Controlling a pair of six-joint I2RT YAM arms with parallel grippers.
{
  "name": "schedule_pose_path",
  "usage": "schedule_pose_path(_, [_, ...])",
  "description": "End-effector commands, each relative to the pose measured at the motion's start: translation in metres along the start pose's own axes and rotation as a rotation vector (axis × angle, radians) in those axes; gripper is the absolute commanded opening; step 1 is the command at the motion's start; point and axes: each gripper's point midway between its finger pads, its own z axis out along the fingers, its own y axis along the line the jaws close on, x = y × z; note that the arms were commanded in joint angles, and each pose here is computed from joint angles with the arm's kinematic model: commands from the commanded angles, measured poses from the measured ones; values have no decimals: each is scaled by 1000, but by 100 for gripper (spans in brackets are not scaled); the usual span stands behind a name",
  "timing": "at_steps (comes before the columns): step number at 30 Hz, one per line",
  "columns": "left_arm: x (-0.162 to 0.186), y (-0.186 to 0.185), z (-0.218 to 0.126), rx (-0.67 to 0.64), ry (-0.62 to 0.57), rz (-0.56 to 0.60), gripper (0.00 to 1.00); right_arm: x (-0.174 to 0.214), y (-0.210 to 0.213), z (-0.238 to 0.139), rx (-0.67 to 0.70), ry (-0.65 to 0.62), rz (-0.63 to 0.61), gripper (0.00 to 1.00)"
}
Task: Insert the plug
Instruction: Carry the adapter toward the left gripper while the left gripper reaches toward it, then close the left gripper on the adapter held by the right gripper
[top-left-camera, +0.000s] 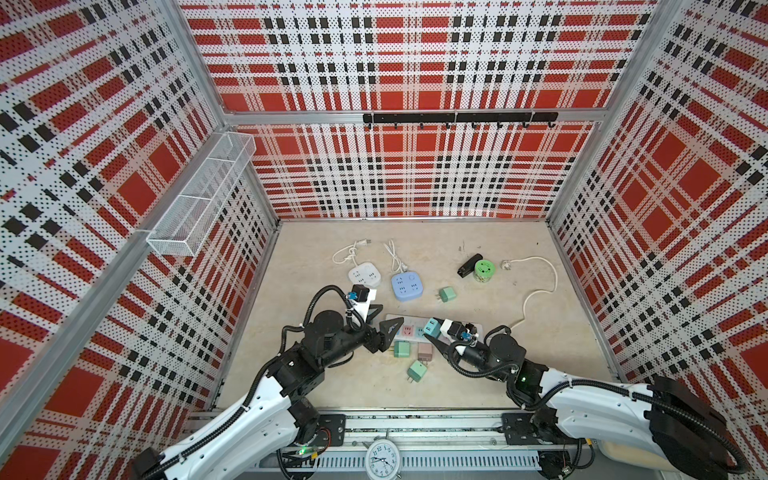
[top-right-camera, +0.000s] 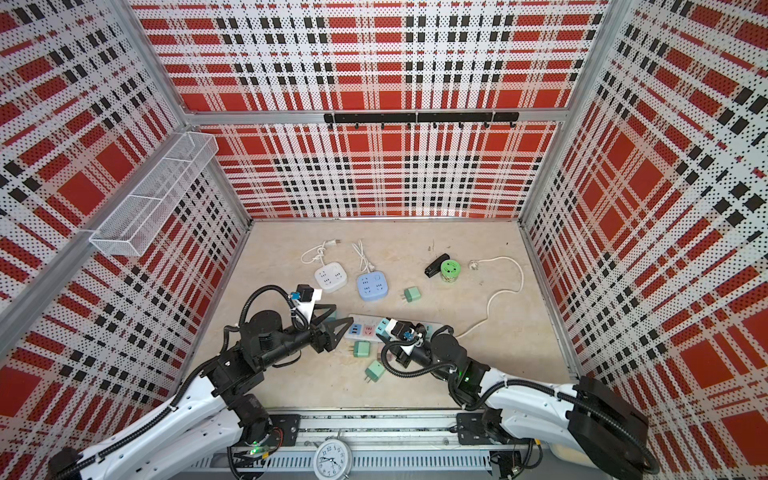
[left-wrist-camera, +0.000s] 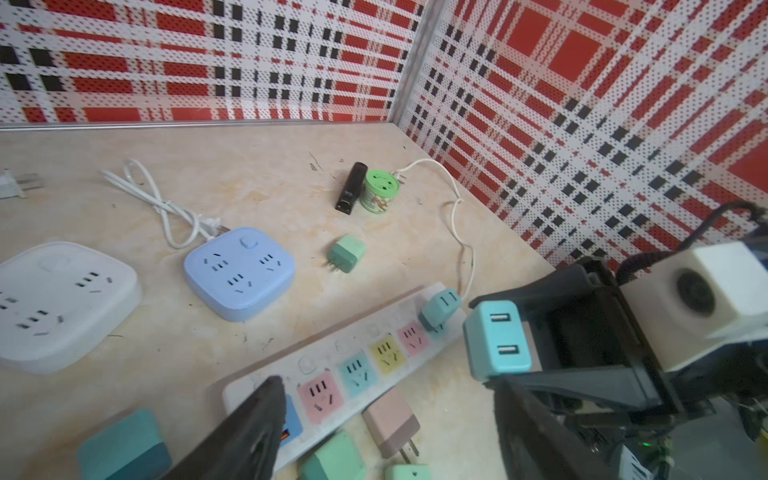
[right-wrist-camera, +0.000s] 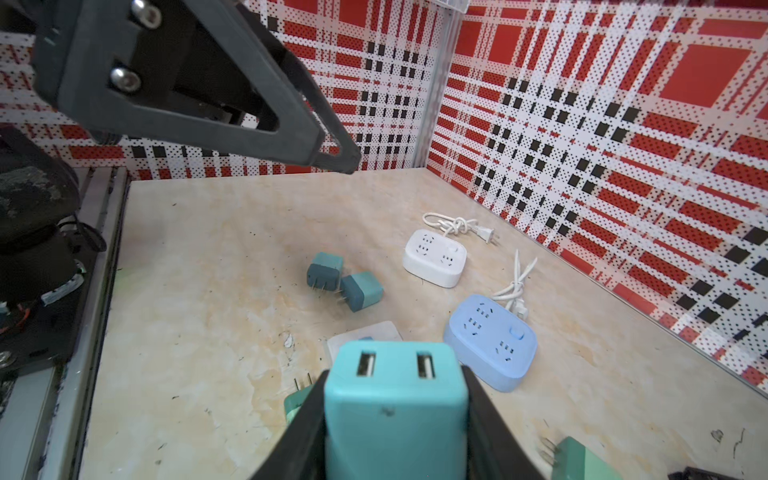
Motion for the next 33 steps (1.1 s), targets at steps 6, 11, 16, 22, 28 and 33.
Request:
schedule_pose_path(6, [9, -47, 20, 135, 130, 40, 80, -26, 9, -9, -7, -109, -114, 0])
schedule_pose_path(11, [19, -60, 29, 175, 186, 43, 80, -27, 11, -13, -4, -121, -130, 0])
schedule_pose_path(16, [26, -67, 36, 186, 219, 48, 79, -26, 15, -11, -14, -117, -144, 0])
schedule_pose_path(22, [37, -68, 44, 184, 274, 59, 78, -29, 18, -9, -18, -127, -152, 0])
schedule_pose_path(28, [43, -72, 52, 204, 309, 65, 67, -30, 21, -6, -21, -131, -161, 0])
schedule_pose_path(33, [44, -73, 55, 212, 315, 71, 44, -29, 21, -7, -17, -129, -163, 1])
